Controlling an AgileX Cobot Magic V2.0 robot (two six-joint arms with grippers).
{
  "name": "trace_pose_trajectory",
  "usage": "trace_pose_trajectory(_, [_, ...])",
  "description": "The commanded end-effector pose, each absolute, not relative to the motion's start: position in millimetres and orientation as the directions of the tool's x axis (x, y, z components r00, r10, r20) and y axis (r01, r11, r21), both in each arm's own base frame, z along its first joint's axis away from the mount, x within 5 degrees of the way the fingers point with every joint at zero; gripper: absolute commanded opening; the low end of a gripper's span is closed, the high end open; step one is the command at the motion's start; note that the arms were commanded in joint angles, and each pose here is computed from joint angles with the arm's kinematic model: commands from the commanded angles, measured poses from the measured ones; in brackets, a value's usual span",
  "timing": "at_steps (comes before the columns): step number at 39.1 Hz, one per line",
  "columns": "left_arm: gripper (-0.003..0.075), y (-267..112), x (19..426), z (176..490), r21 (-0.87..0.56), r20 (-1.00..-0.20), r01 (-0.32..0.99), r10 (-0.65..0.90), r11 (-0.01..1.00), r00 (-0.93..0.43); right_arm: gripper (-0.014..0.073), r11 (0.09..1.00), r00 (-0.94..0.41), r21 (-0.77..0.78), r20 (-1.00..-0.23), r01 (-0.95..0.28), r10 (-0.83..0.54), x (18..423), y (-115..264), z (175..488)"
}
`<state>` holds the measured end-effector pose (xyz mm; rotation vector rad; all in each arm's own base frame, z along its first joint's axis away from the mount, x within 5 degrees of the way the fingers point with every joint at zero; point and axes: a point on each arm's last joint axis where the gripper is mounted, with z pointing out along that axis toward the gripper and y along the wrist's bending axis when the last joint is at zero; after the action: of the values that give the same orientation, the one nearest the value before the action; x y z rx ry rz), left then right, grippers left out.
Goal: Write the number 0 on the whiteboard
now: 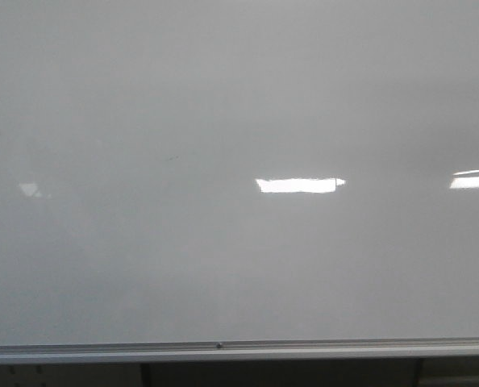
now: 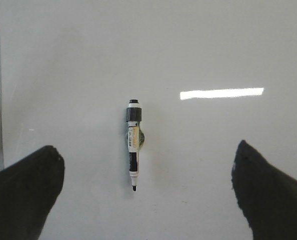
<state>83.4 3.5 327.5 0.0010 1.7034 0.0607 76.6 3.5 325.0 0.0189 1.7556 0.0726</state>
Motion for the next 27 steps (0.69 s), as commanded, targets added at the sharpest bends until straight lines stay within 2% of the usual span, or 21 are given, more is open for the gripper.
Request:
trace_pose_trajectory(1, [0.0644, 2.9, 95.5, 342.6, 0.047, -0.995, -0.027, 0.044, 0.999, -0.093, 0.0528, 0.999, -0.089, 0.050, -0.995, -0.020, 0.048, 77.9, 2.3, 342.9])
trace_pose_trajectory(7, [0.0619, 3.1, 139.7, 335.1, 0.049, -0.973, -0.018, 0.044, 0.999, -0.227, 0.0528, 0.999, -0.089, 0.050, -0.995, -0.020, 0.048, 77.9, 2.3, 342.9])
trace_pose_trajectory(16, [0.0619, 10.4, 203.1, 324.8, 0.049, -0.933, -0.042, 0.031, 0.998, -0.358, 0.0528, 0.999, -0.090, 0.050, -0.995, -0.020, 0.048, 77.9, 2.3, 342.8])
trace_pose_trajectory(27, [0.0619, 27.3, 261.7, 303.5, 0.048, -0.893, -0.089, 0.002, 0.995, -0.451, 0.0528, 0.999, -0.091, 0.050, -0.995, -0.020, 0.048, 77.9, 2.3, 342.8])
